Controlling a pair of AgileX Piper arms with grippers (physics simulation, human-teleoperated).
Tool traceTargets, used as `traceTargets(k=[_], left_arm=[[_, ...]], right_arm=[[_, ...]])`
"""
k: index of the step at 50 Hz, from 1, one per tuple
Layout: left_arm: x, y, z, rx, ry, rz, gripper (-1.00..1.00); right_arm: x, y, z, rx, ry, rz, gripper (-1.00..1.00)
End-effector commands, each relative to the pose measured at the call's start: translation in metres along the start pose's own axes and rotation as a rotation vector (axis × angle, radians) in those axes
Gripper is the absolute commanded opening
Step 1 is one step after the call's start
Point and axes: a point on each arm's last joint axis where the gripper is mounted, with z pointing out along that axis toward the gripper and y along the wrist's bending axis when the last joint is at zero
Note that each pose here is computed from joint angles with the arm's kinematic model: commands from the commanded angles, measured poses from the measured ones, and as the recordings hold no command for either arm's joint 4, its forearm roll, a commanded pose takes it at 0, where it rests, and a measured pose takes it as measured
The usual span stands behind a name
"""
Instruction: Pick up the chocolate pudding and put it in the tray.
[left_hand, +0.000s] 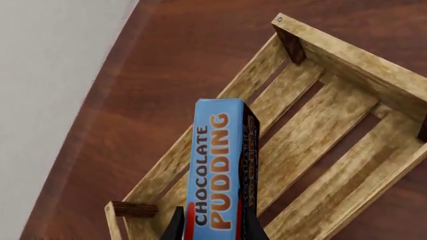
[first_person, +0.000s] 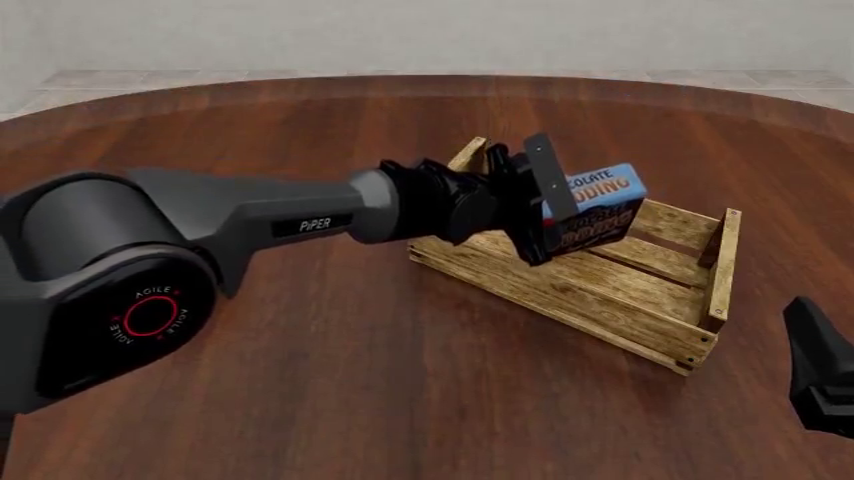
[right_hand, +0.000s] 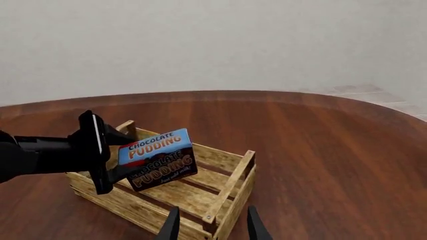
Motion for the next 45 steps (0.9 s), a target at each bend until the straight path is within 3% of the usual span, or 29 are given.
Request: traceTargets(k=[1, 45], left_arm=[[0.002, -0.001, 0.002, -0.001, 0.001, 0.012, -1.0], [0.012, -0.008, 0.01, -0.001, 0.003, -0.014, -1.0]], right_arm=[[0.0, 0.0, 0.0, 0.001, 0.002, 0.0, 1.0], [0.0, 0.0, 0.001, -0.002, 0.005, -0.005, 1.0]])
